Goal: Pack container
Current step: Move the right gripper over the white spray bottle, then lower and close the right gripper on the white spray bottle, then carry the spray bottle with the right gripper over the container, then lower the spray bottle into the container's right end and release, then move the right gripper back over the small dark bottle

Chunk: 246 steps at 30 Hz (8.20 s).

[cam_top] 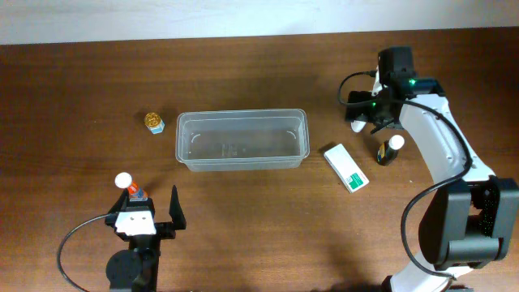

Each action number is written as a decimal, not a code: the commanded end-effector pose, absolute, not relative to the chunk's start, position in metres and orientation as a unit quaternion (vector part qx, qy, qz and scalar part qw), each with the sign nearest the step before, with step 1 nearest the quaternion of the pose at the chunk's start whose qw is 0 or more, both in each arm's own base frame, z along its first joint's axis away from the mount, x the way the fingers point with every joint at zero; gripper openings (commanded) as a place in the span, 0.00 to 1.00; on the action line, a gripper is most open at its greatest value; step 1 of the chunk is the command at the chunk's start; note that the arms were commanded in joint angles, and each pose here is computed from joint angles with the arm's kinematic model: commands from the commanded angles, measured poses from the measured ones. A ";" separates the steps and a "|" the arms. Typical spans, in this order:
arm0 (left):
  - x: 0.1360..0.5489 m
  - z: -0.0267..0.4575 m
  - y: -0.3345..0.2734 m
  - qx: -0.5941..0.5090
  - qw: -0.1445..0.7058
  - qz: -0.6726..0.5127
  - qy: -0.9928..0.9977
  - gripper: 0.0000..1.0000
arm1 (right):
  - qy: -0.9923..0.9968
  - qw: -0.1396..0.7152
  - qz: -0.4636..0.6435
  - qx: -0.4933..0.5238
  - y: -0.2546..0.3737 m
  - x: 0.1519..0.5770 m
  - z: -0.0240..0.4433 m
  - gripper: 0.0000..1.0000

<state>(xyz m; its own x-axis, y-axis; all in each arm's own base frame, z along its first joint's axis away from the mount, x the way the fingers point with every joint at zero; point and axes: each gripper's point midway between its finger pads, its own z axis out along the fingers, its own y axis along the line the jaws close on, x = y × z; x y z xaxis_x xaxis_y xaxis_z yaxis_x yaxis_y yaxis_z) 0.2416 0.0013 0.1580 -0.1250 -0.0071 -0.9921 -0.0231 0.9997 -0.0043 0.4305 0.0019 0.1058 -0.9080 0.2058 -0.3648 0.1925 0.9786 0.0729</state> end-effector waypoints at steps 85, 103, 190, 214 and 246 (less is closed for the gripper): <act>0.242 0.155 0.001 -0.007 0.660 0.006 0.751 0.99 | 0.920 0.379 0.098 -0.019 0.063 0.432 0.211 0.16; 0.242 0.155 0.001 -0.007 0.660 0.006 0.751 0.99 | 0.933 0.312 0.175 -0.048 0.170 0.358 0.220 0.16; 0.242 0.155 0.001 -0.007 0.660 0.006 0.751 0.99 | 0.955 0.293 0.038 0.035 0.197 0.426 0.078 0.50; 0.242 0.155 0.001 -0.007 0.660 0.006 0.751 0.99 | 0.933 0.357 0.044 0.013 0.178 0.431 0.225 0.56; 0.242 0.155 0.001 -0.007 0.660 0.006 0.751 0.99 | 0.962 0.209 -0.035 0.171 -0.016 0.305 0.223 0.64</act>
<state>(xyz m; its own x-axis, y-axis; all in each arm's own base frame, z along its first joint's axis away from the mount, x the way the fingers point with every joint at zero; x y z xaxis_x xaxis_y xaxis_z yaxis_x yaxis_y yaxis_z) 0.2416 0.0013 0.1580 -0.1246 -0.0075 -0.9922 -0.0232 0.9997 -0.0047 0.3080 -0.0173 0.2542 -0.8290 0.2964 -0.4742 0.3452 0.9384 -0.0169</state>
